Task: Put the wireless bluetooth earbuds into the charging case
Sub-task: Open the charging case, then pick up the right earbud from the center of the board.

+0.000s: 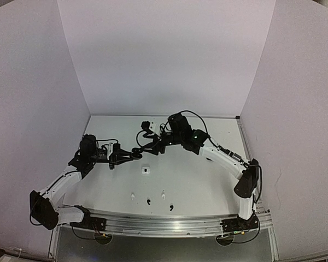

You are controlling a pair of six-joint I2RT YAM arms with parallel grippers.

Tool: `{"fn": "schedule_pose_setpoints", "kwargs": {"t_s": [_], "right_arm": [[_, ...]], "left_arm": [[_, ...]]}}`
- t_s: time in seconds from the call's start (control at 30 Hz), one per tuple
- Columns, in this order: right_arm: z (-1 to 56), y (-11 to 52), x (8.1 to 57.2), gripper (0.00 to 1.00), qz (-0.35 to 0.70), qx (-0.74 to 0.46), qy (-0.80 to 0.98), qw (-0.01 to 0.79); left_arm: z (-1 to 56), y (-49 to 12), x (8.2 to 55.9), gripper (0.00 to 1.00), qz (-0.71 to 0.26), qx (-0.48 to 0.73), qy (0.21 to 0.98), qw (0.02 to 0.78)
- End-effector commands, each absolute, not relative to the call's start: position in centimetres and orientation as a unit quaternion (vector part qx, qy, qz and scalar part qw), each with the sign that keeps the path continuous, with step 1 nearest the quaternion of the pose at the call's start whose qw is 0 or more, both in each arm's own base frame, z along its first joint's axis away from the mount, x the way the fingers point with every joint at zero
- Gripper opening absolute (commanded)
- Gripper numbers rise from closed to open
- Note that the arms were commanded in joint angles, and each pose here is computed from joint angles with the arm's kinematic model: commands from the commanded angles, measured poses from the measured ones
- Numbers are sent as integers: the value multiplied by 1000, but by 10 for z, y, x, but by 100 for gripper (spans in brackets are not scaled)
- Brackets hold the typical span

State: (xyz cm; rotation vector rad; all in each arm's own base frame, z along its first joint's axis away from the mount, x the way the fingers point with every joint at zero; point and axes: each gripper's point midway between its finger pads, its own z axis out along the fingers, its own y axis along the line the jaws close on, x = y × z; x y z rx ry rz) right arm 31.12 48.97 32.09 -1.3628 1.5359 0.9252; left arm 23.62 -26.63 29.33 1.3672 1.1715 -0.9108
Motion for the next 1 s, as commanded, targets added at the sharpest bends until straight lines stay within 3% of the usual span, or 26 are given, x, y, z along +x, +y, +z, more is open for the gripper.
{"fn": "schedule_pose_setpoints", "kwargs": {"t_s": [0.0, 0.43, 0.7, 0.97], "right_arm": [[329, 496, 321, 66, 378, -535, 611, 444], [316, 502, 330, 65, 379, -521, 630, 433], [340, 497, 316, 68, 405, -520, 614, 433], [349, 496, 311, 69, 419, -514, 613, 429]], "left_arm": [[318, -268, 231, 0, -390, 568, 463, 557], [321, -268, 238, 0, -430, 511, 497, 554], [307, -263, 255, 0, -454, 421, 565, 545], [307, -260, 256, 0, -462, 398, 571, 549]]}}
